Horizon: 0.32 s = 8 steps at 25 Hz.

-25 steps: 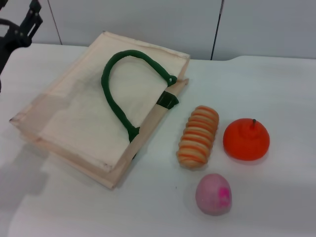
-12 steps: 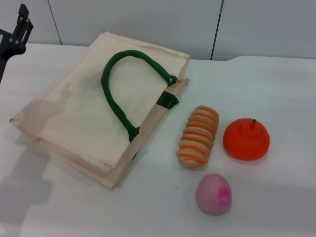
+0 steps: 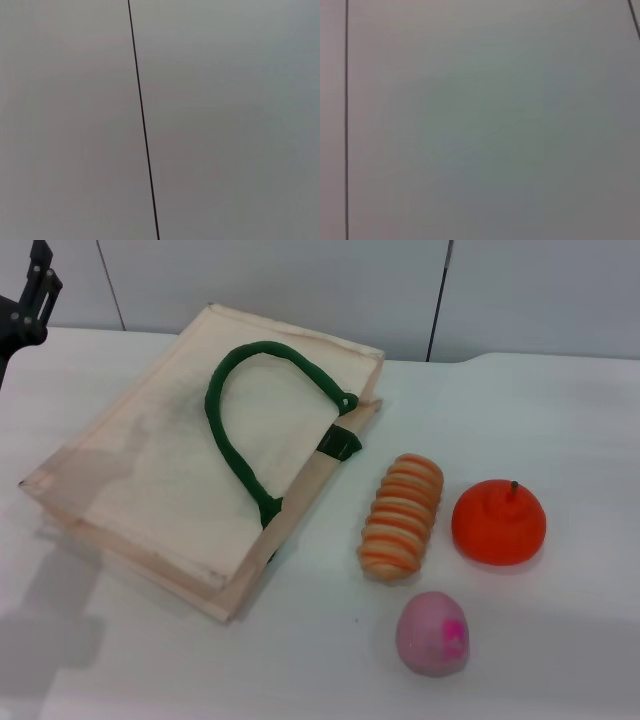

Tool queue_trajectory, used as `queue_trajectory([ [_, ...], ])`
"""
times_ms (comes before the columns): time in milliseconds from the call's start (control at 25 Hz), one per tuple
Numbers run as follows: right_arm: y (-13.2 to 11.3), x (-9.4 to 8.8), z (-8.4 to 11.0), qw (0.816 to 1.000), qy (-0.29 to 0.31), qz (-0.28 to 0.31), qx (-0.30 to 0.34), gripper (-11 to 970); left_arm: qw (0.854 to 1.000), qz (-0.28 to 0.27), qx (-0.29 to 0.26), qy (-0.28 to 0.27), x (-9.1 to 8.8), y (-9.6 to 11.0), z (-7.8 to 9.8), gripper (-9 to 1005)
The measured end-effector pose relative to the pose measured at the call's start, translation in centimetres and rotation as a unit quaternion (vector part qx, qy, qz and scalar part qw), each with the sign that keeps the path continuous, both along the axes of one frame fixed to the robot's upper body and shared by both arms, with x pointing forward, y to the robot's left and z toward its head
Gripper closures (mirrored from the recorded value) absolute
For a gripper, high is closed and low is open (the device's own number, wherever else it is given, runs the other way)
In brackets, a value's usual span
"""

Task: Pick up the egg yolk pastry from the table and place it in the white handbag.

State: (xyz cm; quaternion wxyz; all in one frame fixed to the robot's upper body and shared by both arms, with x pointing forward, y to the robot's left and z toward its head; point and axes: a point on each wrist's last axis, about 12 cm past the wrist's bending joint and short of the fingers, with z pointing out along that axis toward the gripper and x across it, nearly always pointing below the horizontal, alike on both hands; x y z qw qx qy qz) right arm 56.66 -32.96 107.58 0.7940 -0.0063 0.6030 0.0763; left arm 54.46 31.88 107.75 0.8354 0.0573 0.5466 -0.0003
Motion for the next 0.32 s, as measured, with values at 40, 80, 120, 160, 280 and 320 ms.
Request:
queue_trajectory([
  [40,-0.04,-0.03,-0.01,1.0,0.0,0.001,0.005,80,1.0,0.0,0.0,0.0,0.0,0.0,0.0,231],
  [80,-0.1,-0.07,-0.03,1.0,0.001,0.002,0.009,80,1.0,0.0,0.0,0.0,0.0,0.0,0.0,231],
  [120,-0.14,-0.08,-0.03,1.0,0.002,0.002,0.011,80,1.0,0.0,0.0,0.0,0.0,0.0,0.0,231],
  [160,-0.19,-0.1,-0.03,1.0,0.002,0.002,0.014,80,1.0,0.0,0.0,0.0,0.0,0.0,0.0,231],
  [280,-0.26,-0.19,-0.1,1.0,0.003,0.003,0.017,80,1.0,-0.001,-0.001,-0.003,-0.03,-0.02,0.06,231],
  [320,-0.28,-0.23,-0.12,1.0,0.004,0.002,0.017,80,1.0,-0.001,-0.001,-0.004,-0.04,-0.03,0.08,231],
])
